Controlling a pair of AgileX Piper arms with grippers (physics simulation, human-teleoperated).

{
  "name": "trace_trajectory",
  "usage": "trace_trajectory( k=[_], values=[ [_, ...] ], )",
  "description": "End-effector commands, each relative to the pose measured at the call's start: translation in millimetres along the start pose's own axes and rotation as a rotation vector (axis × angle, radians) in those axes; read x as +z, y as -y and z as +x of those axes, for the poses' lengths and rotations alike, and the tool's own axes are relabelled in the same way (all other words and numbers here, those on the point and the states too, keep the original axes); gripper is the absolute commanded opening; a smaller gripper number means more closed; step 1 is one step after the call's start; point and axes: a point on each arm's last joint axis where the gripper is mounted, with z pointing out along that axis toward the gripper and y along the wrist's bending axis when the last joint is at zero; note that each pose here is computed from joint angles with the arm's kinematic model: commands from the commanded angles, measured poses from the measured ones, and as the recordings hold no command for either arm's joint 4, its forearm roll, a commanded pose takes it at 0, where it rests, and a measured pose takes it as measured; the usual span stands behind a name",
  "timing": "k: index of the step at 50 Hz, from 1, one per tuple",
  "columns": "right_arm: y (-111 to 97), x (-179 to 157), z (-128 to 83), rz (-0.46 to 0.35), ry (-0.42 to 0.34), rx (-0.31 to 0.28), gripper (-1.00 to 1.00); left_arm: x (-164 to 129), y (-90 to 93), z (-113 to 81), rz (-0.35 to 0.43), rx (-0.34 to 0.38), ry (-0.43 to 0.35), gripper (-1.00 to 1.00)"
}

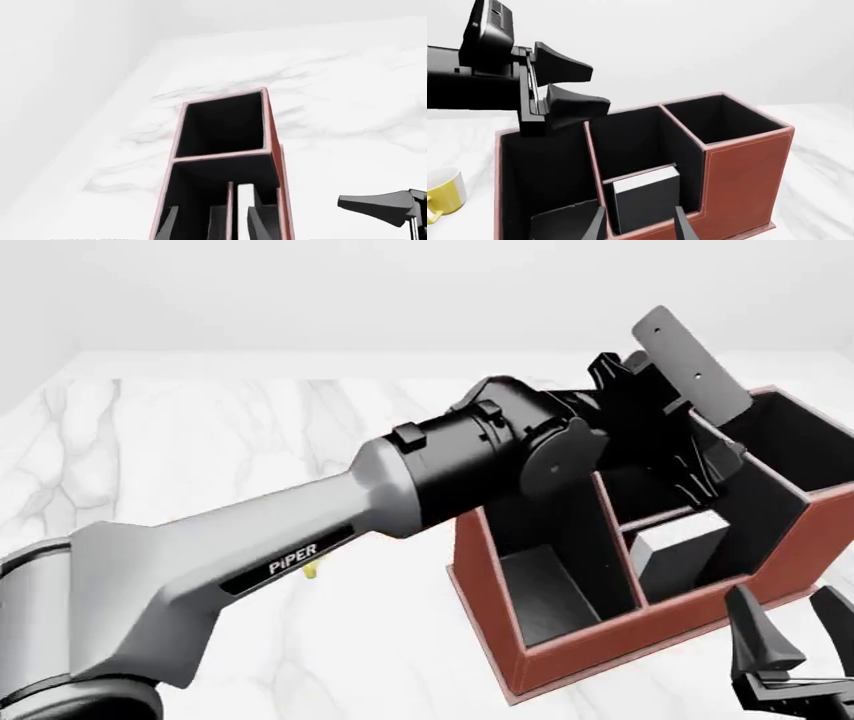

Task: Pick up the book and place it in the back compartment of the caddy.

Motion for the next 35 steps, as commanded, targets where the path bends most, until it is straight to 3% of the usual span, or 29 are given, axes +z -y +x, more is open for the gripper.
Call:
trace_trajectory(
  k=[1, 9, 14, 15, 18, 23, 27, 35],
  values=[
    [0.2, 0.6, -0.2, 0.002, 0.001, -0.004, 1.00, -62.4, -17.2, -22.7, -0.049, 0.010, 0.081, 1.00],
    [0.2, 1.6, -0.1, 0.003, -0.001, -0.005, 1.00, -104.0, -41.8, -17.1, -0.130, 0.036, 0.114, 1.00],
    [0.2, 1.1, -0.1, 0.003, 0.000, -0.005, 1.00, -124.0, -42.2, -7.7, -0.148, 0.037, 0.121, 1.00],
    [0.2, 1.4, -0.1, 0.004, -0.001, -0.004, 1.00, -136.4, -50.2, -0.9, -0.183, 0.017, 0.137, 1.00],
    [0.4, 2.1, -0.1, 0.006, -0.002, -0.004, 1.00, -144.9, -46.2, 12.3, -0.187, 0.019, 0.130, 1.00],
    [0.3, 1.8, -0.2, 0.005, -0.001, -0.004, 1.00, -167.0, -58.2, 38.4, -0.257, -0.023, 0.133, 1.00],
    [0.4, 0.4, -0.3, 0.006, 0.001, -0.005, 1.00, -186.9, -62.0, 47.7, -0.295, -0.030, 0.143, 1.00],
    [1.0, 1.7, -0.1, 0.014, -0.003, -0.006, 1.00, -232.1, -52.6, 69.9, -0.344, -0.044, 0.171, 1.00]
  ],
)
